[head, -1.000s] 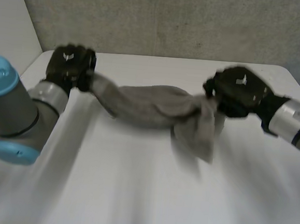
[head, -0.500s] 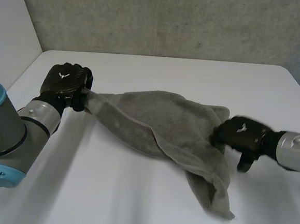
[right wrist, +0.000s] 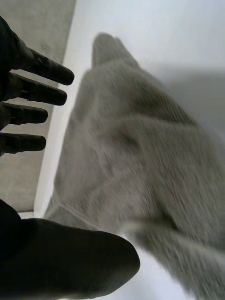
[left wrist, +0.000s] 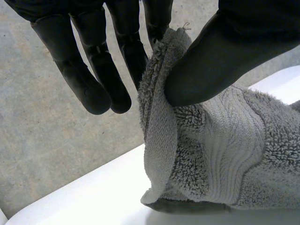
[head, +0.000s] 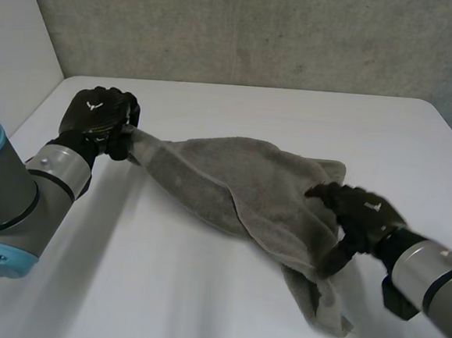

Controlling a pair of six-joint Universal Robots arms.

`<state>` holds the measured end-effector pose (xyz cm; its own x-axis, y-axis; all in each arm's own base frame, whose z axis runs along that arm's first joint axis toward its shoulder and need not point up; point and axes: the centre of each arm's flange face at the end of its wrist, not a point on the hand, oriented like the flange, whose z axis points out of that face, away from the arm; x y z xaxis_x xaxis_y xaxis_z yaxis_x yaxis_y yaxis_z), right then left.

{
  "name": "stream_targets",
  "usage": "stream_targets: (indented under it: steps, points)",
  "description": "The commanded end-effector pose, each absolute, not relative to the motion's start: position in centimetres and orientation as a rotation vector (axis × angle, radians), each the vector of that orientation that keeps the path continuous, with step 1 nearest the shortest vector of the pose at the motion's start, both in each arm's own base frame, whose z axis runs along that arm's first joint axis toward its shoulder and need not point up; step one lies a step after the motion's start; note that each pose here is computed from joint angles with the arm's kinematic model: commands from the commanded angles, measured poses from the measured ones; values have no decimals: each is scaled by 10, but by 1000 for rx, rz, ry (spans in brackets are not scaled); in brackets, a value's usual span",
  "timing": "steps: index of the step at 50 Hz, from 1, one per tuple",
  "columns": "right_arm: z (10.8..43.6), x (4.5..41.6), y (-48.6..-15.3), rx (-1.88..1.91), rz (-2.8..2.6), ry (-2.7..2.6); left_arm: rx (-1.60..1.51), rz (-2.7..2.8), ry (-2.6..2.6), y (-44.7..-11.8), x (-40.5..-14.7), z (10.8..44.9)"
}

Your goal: Fold the towel.

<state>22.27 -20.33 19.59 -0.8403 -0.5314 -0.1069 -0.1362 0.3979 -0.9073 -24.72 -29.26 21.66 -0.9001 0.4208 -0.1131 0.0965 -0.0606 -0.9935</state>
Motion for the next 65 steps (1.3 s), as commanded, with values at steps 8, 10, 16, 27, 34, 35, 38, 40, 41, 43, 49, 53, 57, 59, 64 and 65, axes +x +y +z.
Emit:
stream_targets:
  steps: [8, 10, 16, 27, 34, 35, 38, 40, 41, 43, 49, 53, 57, 59, 64, 65]
  points:
    - [168, 232, -192, -636, -1321, 2365, -545, 2065, -1977, -295, -245, 218]
    - [165, 232, -193, -636, -1324, 2379, -545, 2065, -1977, -295, -245, 218]
    - [159, 228, -204, -661, -1385, 2400, -535, 2078, -1976, -298, -243, 220]
    - [174, 234, -219, -775, -1481, 2353, -528, 2112, -1955, -307, -241, 227]
    - [223, 245, -247, -1110, -1708, 2243, -520, 2170, -1898, -317, -245, 242]
    - [226, 247, -253, -1216, -1741, 2225, -519, 2192, -1872, -320, -246, 249]
    - [230, 254, -277, -1400, -1839, 2173, -514, 2243, -1803, -330, -251, 265]
    - [238, 262, -292, -1480, -1933, 2112, -511, 2267, -1769, -338, -254, 271]
    - [249, 269, -310, -1526, -2054, 2048, -505, 2302, -1723, -347, -259, 281]
    - [263, 275, -331, -1542, -2213, 1970, -492, 2348, -1653, -357, -264, 297]
    - [343, 293, -388, -1233, -3059, 1360, -412, 2597, -1194, -379, -279, 374]
    - [384, 291, -380, -949, -3368, 942, -316, 2724, -851, -379, -273, 416]
    - [385, 288, -369, -956, -3341, 957, -304, 2708, -850, -379, -271, 418]
    - [370, 285, -362, -1022, -3236, 1096, -317, 2671, -915, -381, -270, 404]
    - [319, 278, -355, -1199, -2923, 1464, -335, 2642, -1098, -395, -254, 364]
    - [302, 275, -351, -1258, -2798, 1578, -346, 2618, -1170, -398, -249, 347]
